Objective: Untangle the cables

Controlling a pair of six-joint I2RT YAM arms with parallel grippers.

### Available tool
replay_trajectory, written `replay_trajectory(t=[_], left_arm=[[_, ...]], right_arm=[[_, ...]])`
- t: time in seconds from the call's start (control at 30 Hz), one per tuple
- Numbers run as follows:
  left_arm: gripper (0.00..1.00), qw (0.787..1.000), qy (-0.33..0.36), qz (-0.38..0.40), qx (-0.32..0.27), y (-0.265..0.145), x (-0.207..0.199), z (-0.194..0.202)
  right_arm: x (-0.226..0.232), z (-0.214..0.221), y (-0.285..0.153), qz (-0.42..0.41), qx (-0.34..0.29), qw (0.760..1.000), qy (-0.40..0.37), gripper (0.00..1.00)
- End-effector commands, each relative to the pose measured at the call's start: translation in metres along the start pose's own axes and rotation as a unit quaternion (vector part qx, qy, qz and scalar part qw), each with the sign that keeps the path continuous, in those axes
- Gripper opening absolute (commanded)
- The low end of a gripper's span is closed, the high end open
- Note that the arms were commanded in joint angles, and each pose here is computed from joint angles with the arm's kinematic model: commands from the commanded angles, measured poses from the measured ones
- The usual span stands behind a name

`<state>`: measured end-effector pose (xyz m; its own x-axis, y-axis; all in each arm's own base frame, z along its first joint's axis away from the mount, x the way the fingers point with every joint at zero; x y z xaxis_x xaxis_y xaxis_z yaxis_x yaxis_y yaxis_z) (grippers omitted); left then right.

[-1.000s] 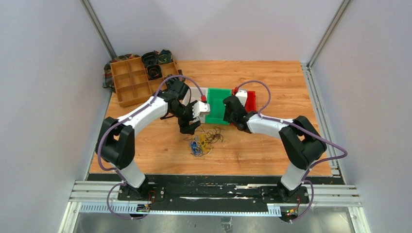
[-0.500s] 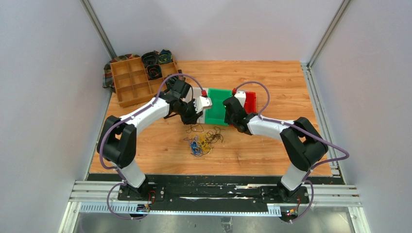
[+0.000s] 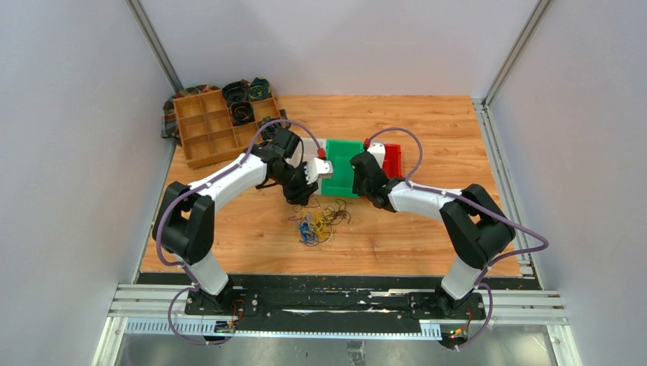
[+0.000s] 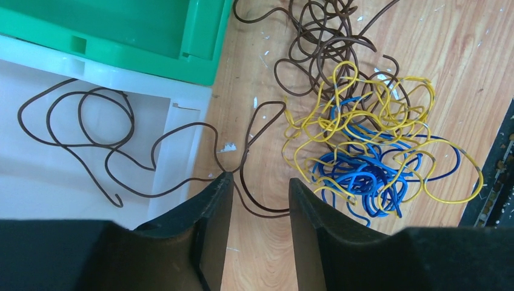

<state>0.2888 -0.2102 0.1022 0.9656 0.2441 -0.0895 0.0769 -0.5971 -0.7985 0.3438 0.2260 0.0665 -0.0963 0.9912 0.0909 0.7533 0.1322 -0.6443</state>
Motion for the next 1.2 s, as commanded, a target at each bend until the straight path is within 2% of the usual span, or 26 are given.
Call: replay_trajectory(t=[0.0,0.27,0.57,0.67,0.7,0.73,0.8,0.83,0.87,0.93,1.0,1.17], left_arm=[[0.41,1.0,0.0,-0.012,-0.004,0.0,0.004,-0.006],[0.25,0.998,0.011,-0.055,-0.008,0.003,0.017,-0.014],[0.03,0.998,0.046,-0.038,-0.015,-0.017,0.009,-0.031],[0.01,0.997,0.054,-0.062,-0.014,-0.027,0.015,-0.036],[0.02,0.997,0.054,-0.049,-0.013,-0.031,0.01,-0.036],[0.08,0.998,0.054,-0.039,-0.015,-0.033,0.007,-0.037],[0.36,0.999,0.041,-0.01,-0.013,-0.033,-0.005,-0.035],[0.46,0.999,0.033,0.005,-0.01,-0.031,-0.011,-0.032],[0.51,1.0,0.025,0.01,-0.007,-0.029,-0.013,-0.029],[0.56,1.0,0.006,0.015,0.005,-0.021,-0.013,-0.02],[0.57,1.0,-0.02,-0.005,0.019,-0.012,-0.005,-0.012],[0.46,0.997,-0.033,-0.07,0.022,0.0,0.018,-0.005]], right_arm=[[0.019,-0.008,-0.008,-0.041,-0.009,0.999,0.009,0.24],[0.024,-0.006,-0.009,-0.051,-0.008,0.999,0.009,0.18],[0.024,-0.009,-0.012,-0.049,-0.013,0.999,0.011,0.12],[0.023,-0.01,-0.012,-0.049,-0.013,0.999,0.011,0.11],[0.023,-0.01,-0.013,-0.049,-0.013,0.999,0.01,0.14],[0.023,-0.01,-0.013,-0.048,-0.013,0.999,0.01,0.16],[0.022,-0.009,-0.014,-0.047,-0.013,0.999,0.01,0.22],[0.022,-0.01,-0.014,-0.046,-0.015,0.999,0.011,0.23],[0.022,-0.01,-0.014,-0.046,-0.016,0.999,0.011,0.23],[0.021,-0.009,-0.014,-0.047,-0.016,0.999,0.012,0.23],[0.02,-0.008,-0.014,-0.047,-0.016,0.999,0.014,0.23],[0.021,-0.005,-0.015,-0.051,-0.014,0.999,0.014,0.21]])
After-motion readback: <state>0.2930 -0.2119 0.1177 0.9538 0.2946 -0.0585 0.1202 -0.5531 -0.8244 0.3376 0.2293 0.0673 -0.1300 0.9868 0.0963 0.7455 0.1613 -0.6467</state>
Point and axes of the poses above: each gripper's point midway between its finger pads, its own y axis out along the fingers, its own x axis along the line the jaws close on, z = x × y, the point moved 2 cm from there along -y, back along the fingers, and after that the axes turned 4 degrees about -y, right-handed, at the moved point
